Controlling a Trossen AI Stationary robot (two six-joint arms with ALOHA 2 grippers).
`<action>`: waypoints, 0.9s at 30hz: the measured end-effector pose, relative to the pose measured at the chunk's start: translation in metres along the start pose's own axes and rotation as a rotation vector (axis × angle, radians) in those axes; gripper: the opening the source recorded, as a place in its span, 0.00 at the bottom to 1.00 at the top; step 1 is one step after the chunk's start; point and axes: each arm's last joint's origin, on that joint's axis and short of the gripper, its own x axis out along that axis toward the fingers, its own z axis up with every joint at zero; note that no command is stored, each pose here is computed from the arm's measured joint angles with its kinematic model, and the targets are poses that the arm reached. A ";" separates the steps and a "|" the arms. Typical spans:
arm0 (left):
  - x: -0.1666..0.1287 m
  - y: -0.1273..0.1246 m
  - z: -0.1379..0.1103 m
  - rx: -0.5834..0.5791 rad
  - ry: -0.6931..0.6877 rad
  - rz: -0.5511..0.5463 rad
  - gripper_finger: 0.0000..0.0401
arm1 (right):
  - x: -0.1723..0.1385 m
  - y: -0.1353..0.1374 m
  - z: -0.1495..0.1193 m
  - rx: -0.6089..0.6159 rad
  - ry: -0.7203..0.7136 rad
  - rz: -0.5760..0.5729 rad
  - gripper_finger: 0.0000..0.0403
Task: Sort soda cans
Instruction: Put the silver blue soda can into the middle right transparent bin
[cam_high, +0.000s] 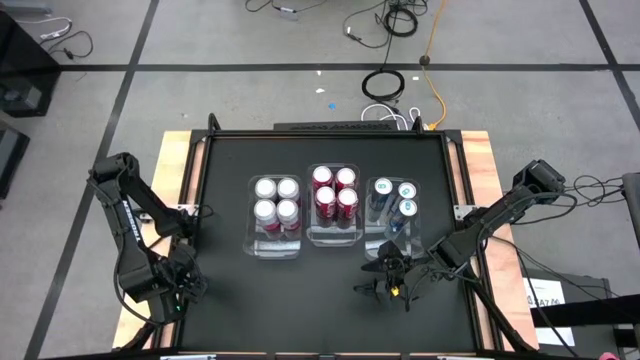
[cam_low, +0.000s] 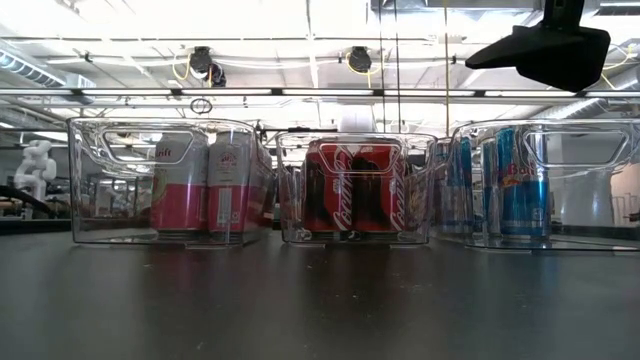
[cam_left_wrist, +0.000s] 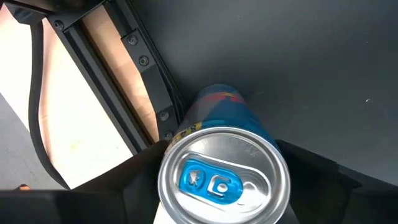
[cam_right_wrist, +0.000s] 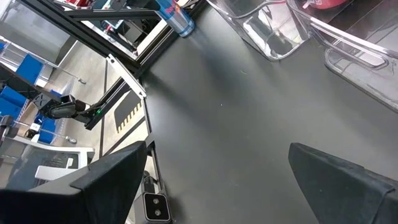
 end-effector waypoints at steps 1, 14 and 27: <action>0.000 0.000 0.000 0.000 0.001 -0.001 0.72 | 0.000 0.000 0.000 0.000 0.000 0.000 0.95; -0.004 -0.008 -0.005 -0.030 0.054 -0.077 0.65 | 0.000 0.000 0.000 -0.008 0.000 -0.001 0.95; -0.008 -0.036 0.012 -0.050 0.073 -0.241 0.65 | 0.000 0.000 -0.001 -0.034 0.005 -0.006 0.95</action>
